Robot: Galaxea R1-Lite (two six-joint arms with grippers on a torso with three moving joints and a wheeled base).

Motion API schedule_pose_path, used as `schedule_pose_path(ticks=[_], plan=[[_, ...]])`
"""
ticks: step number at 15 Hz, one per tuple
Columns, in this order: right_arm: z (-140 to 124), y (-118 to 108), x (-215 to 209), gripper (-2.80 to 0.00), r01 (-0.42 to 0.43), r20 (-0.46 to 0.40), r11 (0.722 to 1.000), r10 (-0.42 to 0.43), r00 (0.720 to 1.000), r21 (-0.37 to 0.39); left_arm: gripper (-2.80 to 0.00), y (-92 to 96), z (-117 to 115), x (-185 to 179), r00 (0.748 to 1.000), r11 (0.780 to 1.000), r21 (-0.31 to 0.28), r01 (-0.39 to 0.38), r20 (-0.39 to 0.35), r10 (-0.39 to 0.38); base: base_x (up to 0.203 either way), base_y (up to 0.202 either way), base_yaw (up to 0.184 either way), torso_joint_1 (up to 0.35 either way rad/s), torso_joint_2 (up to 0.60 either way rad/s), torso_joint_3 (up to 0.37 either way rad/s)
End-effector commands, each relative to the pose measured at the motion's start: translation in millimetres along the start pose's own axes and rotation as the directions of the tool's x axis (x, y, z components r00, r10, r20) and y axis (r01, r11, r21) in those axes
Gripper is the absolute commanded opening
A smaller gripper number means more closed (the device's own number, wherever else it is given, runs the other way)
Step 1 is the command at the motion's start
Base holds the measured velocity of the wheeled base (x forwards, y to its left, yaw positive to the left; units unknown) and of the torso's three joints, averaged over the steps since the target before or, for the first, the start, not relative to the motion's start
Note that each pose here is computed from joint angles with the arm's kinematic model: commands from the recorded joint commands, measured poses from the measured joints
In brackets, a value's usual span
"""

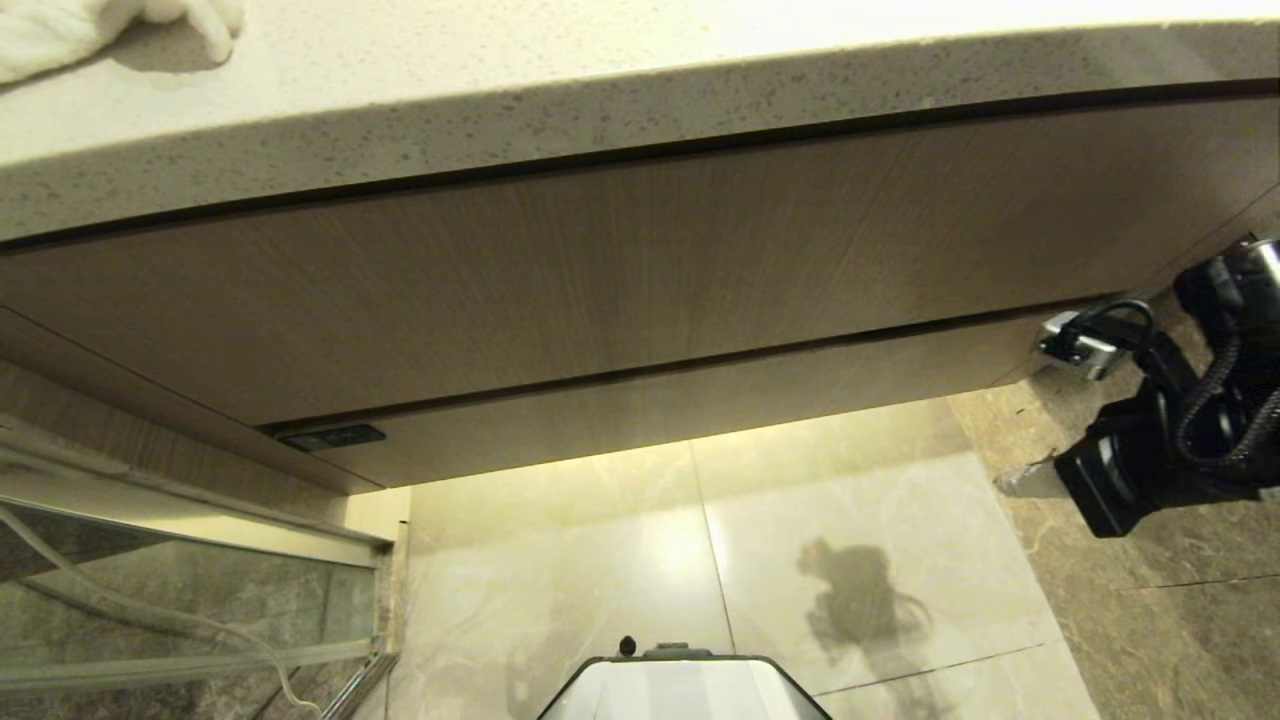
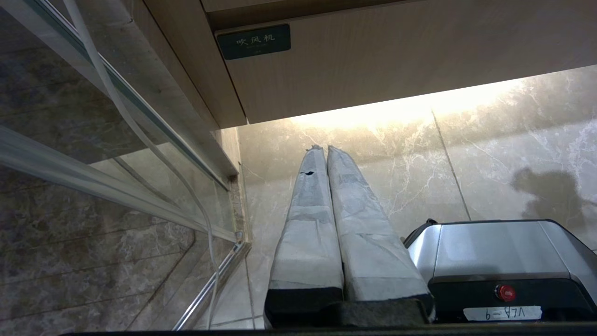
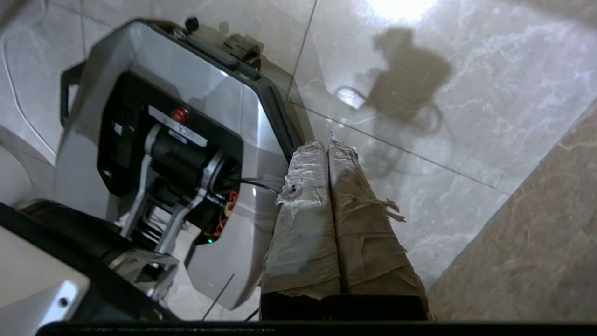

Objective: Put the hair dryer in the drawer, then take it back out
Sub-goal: Pull open the drawer

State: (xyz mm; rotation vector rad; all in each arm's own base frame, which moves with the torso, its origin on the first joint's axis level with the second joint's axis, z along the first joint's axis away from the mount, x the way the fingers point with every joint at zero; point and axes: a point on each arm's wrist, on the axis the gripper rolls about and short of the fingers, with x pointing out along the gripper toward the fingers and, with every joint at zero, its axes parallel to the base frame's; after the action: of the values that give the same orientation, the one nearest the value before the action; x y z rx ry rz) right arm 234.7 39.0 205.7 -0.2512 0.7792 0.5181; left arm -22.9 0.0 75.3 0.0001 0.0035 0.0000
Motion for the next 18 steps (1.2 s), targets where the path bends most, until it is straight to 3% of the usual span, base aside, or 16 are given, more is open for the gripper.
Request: schedule_pose_path(ticks=[1, 2, 3, 4, 5, 6, 7, 8, 10, 11, 13, 14, 15, 16, 17, 18], plan=[[0.8, -0.9, 42.8, -2.80, -0.044, -0.069, 0.999, 0.042, 0.997, -0.027, -2.80, 0.0, -0.1, 0.1, 1.000, 1.000, 0.000, 0.000, 0.000, 0.000, 0.000, 0.000, 0.000, 0.000, 0.00, 0.000], [4.1, 8.5, 57.8, -2.80, -0.050, -0.056, 0.995, 0.045, 0.997, -0.081, -2.80, 0.0, -0.1, -0.1, 1.000, 1.000, 0.000, 0.000, 0.002, 0.000, 0.000, 0.000, 0.000, 0.000, 0.00, 0.000], [3.2, 17.8, 68.6, -2.80, 0.021, -0.046, 0.990, -0.028, 0.999, -0.142, -2.80, 0.0, 0.3, -0.1, 1.000, 1.000, 0.000, 0.000, 0.002, 0.000, 0.000, 0.000, 0.000, 0.000, 0.00, 0.000], [-1.5, 25.1, 77.8, -2.80, 0.150, -0.035, 0.968, -0.160, 0.986, -0.200, -2.80, 0.0, 0.3, -0.1, 1.000, 1.000, 0.000, 0.000, 0.002, 0.000, 0.000, 0.000, 0.000, 0.000, 0.00, 0.000], [-3.7, 35.2, 84.8, -2.80, 0.209, -0.011, 0.945, -0.219, 0.976, -0.250, -2.80, 0.0, 0.3, -0.2, 1.000, 1.000, 0.000, 0.000, 0.003, 0.000, 0.000, 0.000, 0.000, 0.000, 0.00, 0.000], [-2.2, 40.6, 89.2, -2.80, 0.214, 0.006, 0.936, -0.221, 0.975, -0.280, -2.80, 0.0, -0.1, 0.0, 1.000, 1.000, 0.000, 0.000, 0.001, 0.000, 0.000, 0.000, 0.000, 0.000, 0.00, 0.000], [0.2, 42.0, 93.5, -2.05, 0.196, 0.028, 0.940, -0.196, 0.980, -0.278, -2.80, 0.0, 0.3, -0.1, 1.000, 1.000, 0.000, 0.000, 0.002, 0.000, 0.000, 0.000, 0.000, 0.000, 0.00, 0.000], [0.2, 42.0, 93.5, 0.00, 0.196, 0.028, 0.940, -0.196, 0.980, -0.278, -2.80, 0.0, 0.3, -0.1, 1.000, 1.000, 0.000, 0.000, 0.002, 0.000, 0.000, 0.000, 0.000, 0.000, 0.00, 0.000], [-1.4, 44.4, 95.8, 0.00, 0.180, 0.060, 0.939, -0.170, 0.984, -0.293, -2.80, 0.0, 0.1, -0.1, 1.000, 1.000, 0.000, 0.000, 0.002, 0.000, 0.000, 0.000, 0.000, 0.000, 0.00, 0.000], [-1.0, 49.0, 97.7, 0.00, 0.182, 0.080, 0.917, -0.164, 0.983, -0.354, -2.80, 0.0, 0.0, 0.0, 1.000, 1.000, 0.000, 0.000, 0.001, 0.000, 0.000, 0.000, 0.000, 0.000, 0.00, 0.000], [0.1, 52.3, 102.2, 0.00, 0.220, 0.158, 0.848, -0.163, 0.974, -0.482, -2.80, 0.0, 0.3, -0.2, 1.000, 1.000, 0.000, 0.000, 0.003, 0.000, 0.000, 0.000, 0.000, 0.000, 0.00, 0.000], [-1.7, 52.6, 104.5, 0.00, 0.230, 0.174, 0.827, -0.162, 0.971, -0.513, -2.80, 0.0, 0.2, 0.0, 1.000, 1.000, 0.000, 0.000, 0.002, 0.000, 0.000, 0.000, 0.000, 0.000, 0.00, 0.000], [1.4, 52.3, 105.7, 0.00, 0.286, 0.258, 0.784, -0.166, 0.952, -0.551, -2.80, 0.0, 0.1, -0.1, 1.000, 1.000, 0.000, 0.000, 0.002, 0.000, 0.000, 0.000, 0.000, 0.000, 0.00, 0.000], [4.9, 52.1, 105.4, 0.00, 0.361, 0.356, 0.716, -0.167, 0.919, -0.598, -2.80, 0.0, -0.1, -0.1, 1.000, 1.000, 0.000, 0.000, 0.002, 0.000, 0.000, 0.000, 0.000, 0.000, 0.00, 0.000], [4.9, 50.9, 106.1, 0.00, 0.403, 0.412, 0.627, -0.142, 0.900, -0.666, -2.80, 0.0, -0.1, -0.1, 1.000, 1.000, 0.000, 0.000, 0.002, 0.000, 0.000, 0.000, 0.000, 0.000, 0.00, 0.000], [3.1, 49.1, 107.2, 0.00, 0.423, 0.451, 0.564, -0.098, 0.887, -0.709, -2.80, 0.0, -0.1, 0.0, 1.000, 1.000, 0.000, 0.000, 0.001, 0.000, 0.000, 0.000, 0.000, 0.000, 0.00, 0.000]])
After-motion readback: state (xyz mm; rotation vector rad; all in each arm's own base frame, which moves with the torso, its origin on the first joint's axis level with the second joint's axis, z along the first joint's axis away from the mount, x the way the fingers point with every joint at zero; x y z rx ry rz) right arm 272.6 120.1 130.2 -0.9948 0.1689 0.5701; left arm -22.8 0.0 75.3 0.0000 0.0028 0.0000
